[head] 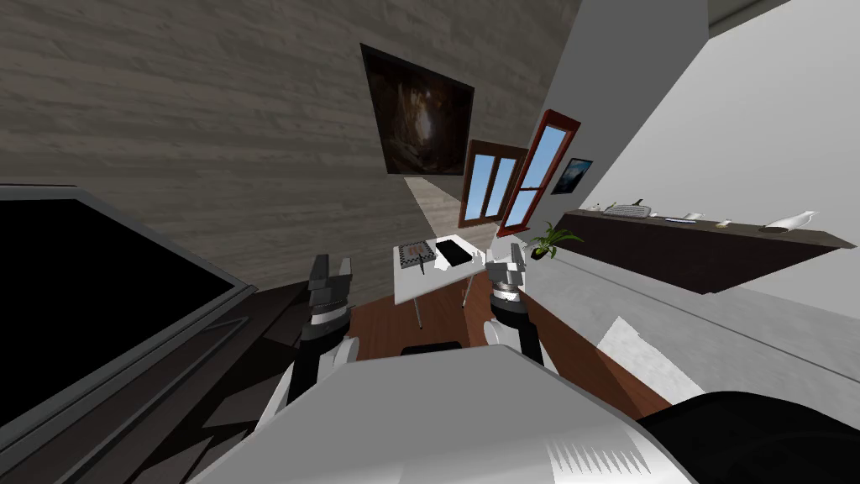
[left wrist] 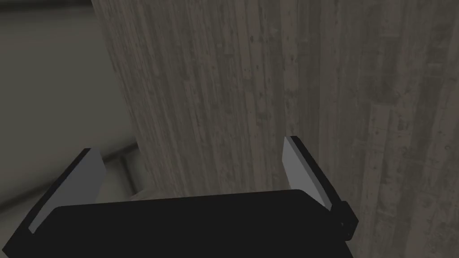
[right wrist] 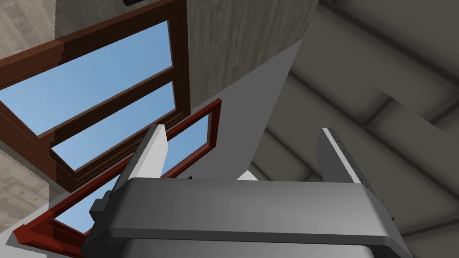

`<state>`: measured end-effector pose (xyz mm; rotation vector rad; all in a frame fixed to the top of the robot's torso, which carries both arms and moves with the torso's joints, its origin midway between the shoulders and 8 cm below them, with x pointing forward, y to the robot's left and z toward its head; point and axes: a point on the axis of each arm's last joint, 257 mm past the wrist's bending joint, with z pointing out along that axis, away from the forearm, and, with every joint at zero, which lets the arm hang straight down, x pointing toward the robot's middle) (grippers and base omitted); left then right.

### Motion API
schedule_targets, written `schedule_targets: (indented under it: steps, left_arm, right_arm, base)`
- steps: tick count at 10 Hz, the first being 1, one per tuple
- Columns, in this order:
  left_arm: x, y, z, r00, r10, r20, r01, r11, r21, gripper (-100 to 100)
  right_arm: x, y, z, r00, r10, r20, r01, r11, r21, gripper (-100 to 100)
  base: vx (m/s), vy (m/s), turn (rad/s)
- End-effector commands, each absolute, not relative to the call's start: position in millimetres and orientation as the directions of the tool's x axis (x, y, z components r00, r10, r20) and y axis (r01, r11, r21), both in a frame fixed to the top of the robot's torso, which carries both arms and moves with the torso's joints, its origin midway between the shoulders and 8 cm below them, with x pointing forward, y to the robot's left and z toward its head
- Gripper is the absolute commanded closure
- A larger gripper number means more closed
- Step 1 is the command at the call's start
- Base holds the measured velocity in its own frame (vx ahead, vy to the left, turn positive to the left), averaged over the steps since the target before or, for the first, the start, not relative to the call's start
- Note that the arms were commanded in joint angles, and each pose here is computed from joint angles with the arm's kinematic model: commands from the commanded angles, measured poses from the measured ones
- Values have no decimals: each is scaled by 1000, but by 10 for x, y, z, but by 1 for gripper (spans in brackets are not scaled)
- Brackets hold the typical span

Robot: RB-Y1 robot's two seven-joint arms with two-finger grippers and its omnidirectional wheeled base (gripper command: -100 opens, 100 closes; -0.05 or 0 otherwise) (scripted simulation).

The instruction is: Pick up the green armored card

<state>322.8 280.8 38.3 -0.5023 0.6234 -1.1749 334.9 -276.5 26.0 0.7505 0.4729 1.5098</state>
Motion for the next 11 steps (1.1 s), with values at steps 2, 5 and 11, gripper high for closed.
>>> schedule_targets:
  steps: [2, 5, 11]
  left_arm:
    - [3296, 2775, 309, 237, -941, -242, 666, 338, -665, -100]
    - [3517, 2843, 20, 234, -911, -340, 578, 411, -705, -100]
    - [3845, 3131, -547, 255, -854, -454, 387, 520, -761, -100]
  right_arm:
    - [3349, -2765, 260, 37, 985, 170, -712, -93, 696, 0]
    - [3349, -2764, 260, 37, 985, 170, -712, -93, 696, 0]
    - [3349, -2764, 260, 37, 985, 170, -712, -94, 696, 0]
  base:
    - [15, -40, 8]
    - [42, -138, 26]
    - [63, -173, 27]
